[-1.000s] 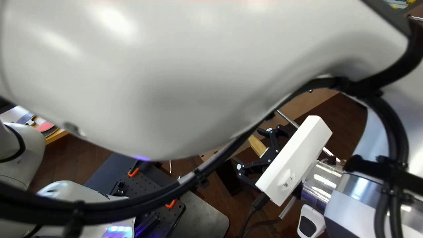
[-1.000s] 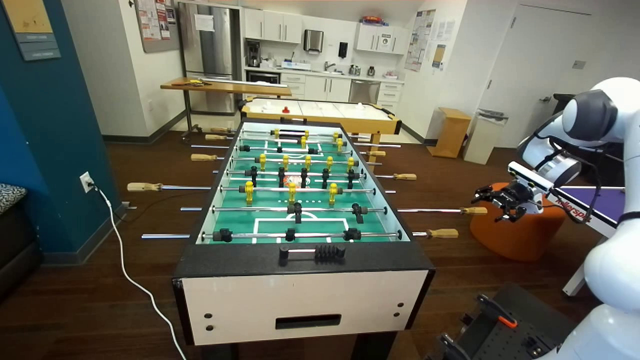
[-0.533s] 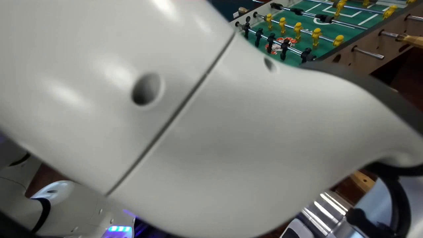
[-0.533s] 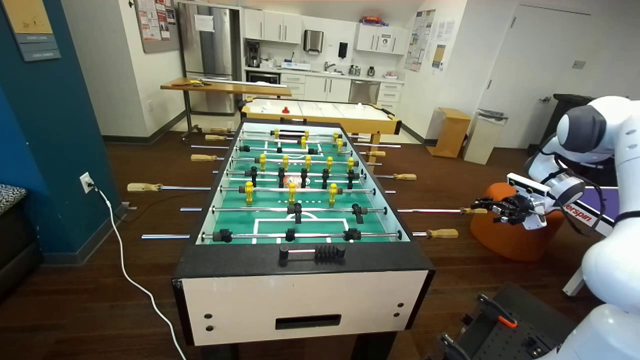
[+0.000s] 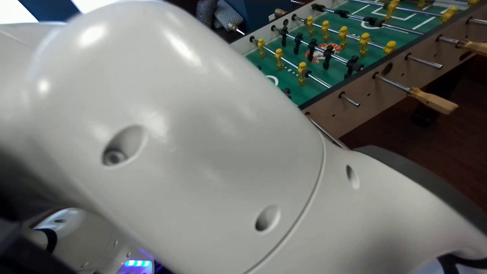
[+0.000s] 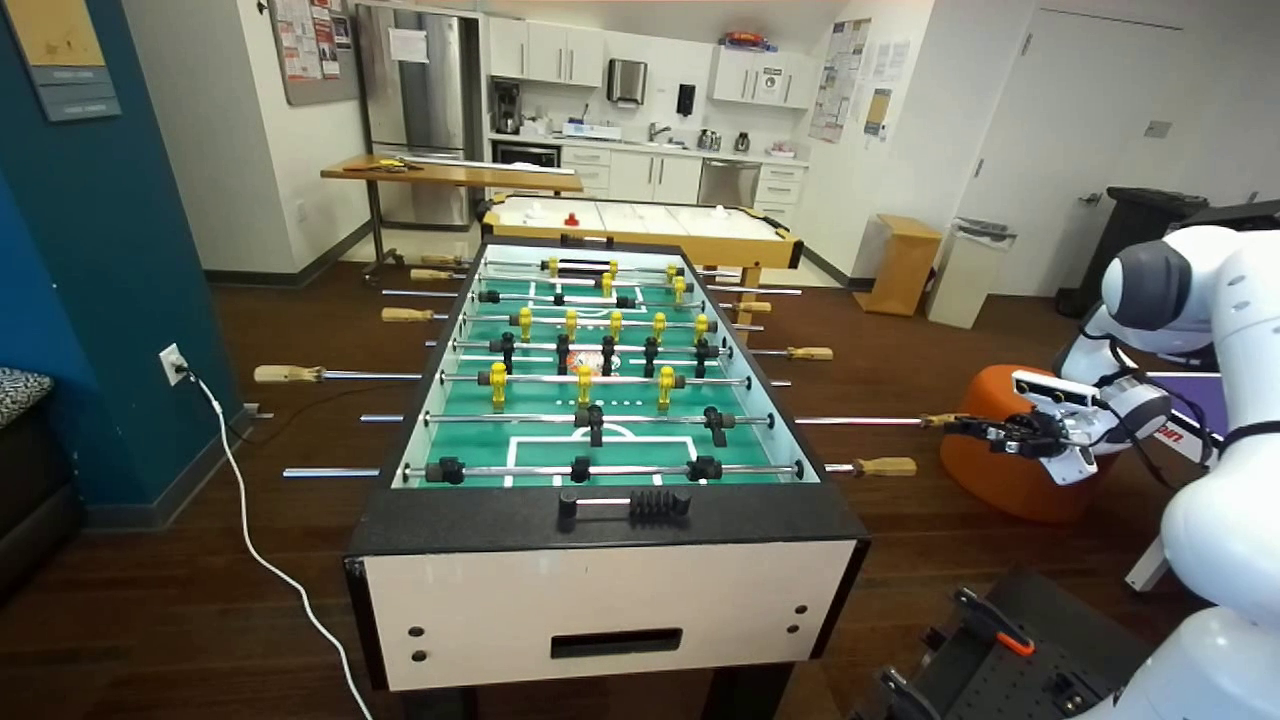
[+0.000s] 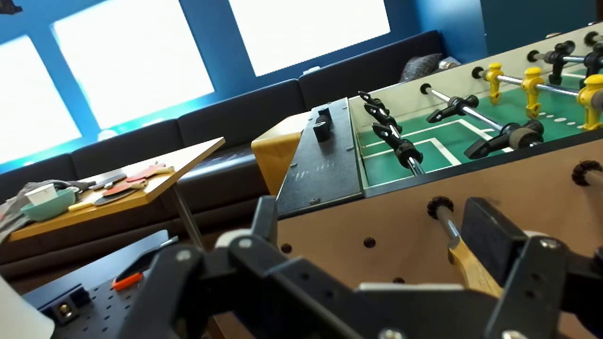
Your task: Twist and then pull the first rod on the right side of the foosball table
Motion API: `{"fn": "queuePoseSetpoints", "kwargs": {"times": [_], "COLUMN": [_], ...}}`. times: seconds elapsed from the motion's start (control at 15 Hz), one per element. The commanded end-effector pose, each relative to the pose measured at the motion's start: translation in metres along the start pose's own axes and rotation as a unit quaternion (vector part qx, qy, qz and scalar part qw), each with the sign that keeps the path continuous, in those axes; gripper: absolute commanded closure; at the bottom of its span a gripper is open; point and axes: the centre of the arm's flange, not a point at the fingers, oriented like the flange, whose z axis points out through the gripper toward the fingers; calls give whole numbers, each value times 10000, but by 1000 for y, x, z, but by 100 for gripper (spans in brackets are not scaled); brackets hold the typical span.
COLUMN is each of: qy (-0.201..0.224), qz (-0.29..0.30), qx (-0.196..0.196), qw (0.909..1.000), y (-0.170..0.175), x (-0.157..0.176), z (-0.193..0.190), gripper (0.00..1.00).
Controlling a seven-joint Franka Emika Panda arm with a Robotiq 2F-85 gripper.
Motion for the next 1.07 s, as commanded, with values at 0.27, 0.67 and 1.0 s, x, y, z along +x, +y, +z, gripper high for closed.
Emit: {"fn": "queuePoseSetpoints", "kwargs": {"times": [0.27, 0.67, 1.0], "qy": [-512, -729, -694], "qz": [1111, 2768, 2942], "qx": [503, 518, 501], "qw": [9912, 9568, 9519], "y": [-14, -21, -11], "x": [-2, 19, 31], "z": [-5, -14, -7], "gripper": [0, 0, 0]}}
